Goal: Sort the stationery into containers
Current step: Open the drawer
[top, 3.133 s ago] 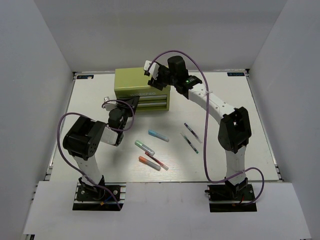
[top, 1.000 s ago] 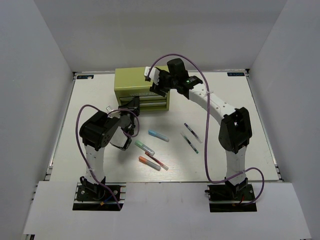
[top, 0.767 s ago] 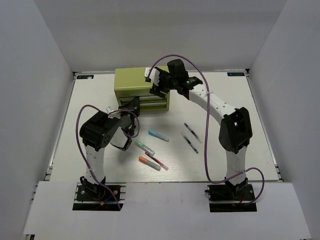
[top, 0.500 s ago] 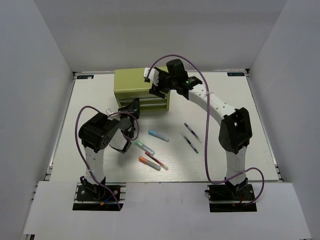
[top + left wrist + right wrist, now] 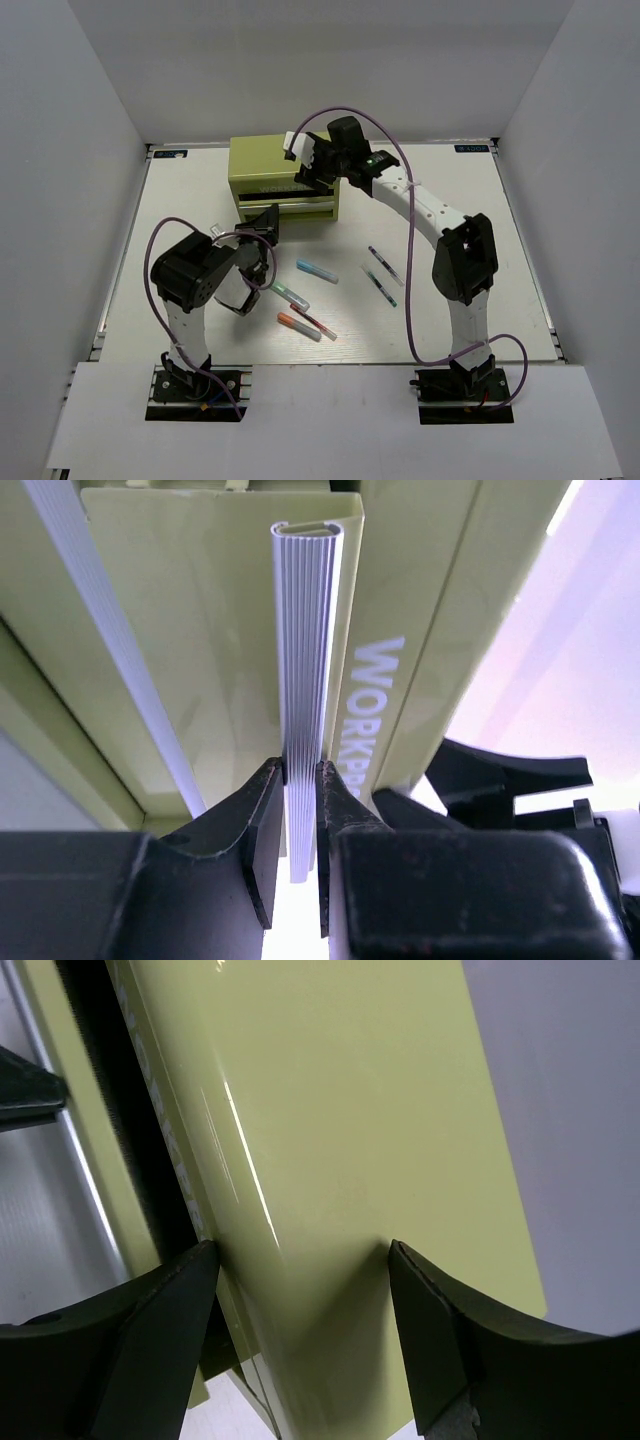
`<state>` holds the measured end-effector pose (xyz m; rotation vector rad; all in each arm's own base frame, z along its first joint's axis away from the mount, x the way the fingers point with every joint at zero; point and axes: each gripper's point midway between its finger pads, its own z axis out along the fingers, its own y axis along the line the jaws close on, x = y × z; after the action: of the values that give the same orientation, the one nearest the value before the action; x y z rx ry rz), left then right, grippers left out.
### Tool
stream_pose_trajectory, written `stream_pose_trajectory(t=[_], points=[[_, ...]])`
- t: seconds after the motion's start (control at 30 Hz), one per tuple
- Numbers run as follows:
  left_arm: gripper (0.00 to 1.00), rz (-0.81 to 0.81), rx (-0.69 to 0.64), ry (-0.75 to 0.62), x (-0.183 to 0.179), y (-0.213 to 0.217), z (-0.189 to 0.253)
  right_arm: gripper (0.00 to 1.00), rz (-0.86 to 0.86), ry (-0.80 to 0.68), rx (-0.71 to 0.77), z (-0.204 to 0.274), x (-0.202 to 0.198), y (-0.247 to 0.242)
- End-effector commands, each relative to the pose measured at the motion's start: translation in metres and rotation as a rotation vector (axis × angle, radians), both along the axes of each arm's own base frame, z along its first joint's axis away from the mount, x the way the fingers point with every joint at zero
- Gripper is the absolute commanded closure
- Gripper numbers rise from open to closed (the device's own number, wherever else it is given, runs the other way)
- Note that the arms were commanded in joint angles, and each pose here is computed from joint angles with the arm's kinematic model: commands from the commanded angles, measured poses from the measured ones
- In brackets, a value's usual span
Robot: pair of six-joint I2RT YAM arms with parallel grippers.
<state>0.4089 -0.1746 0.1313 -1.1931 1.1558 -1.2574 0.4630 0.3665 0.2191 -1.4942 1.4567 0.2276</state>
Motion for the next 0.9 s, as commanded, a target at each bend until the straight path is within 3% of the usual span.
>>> stream_pose_trajectory(t=[0.0,0.5,0.73,0.77,0.8,0.87], points=[[1.00,-0.011,0.012,-0.090,-0.035,0.009,0.009,0.27,-0.111,-0.071,-0.015,0.003,0.033,-0.014],[1.00,-0.076,0.021,-0.107,-0.066,0.002,0.024,0.26,-0.138,-0.074,-0.029,0.001,0.037,-0.018],[0.99,-0.068,0.032,-0.088,-0.066,0.005,0.022,0.16,-0.134,-0.069,-0.032,0.001,0.035,-0.019],[0.93,-0.068,0.032,-0.088,-0.066,0.005,0.022,0.16,-0.134,-0.072,-0.034,0.000,0.036,-0.019],[0.70,-0.078,0.033,-0.089,-0.067,0.003,0.022,0.14,-0.134,-0.078,-0.029,0.004,0.037,-0.020],[0.53,-0.078,0.027,-0.098,-0.067,0.003,0.026,0.10,-0.122,-0.075,-0.027,0.005,0.034,-0.018]])
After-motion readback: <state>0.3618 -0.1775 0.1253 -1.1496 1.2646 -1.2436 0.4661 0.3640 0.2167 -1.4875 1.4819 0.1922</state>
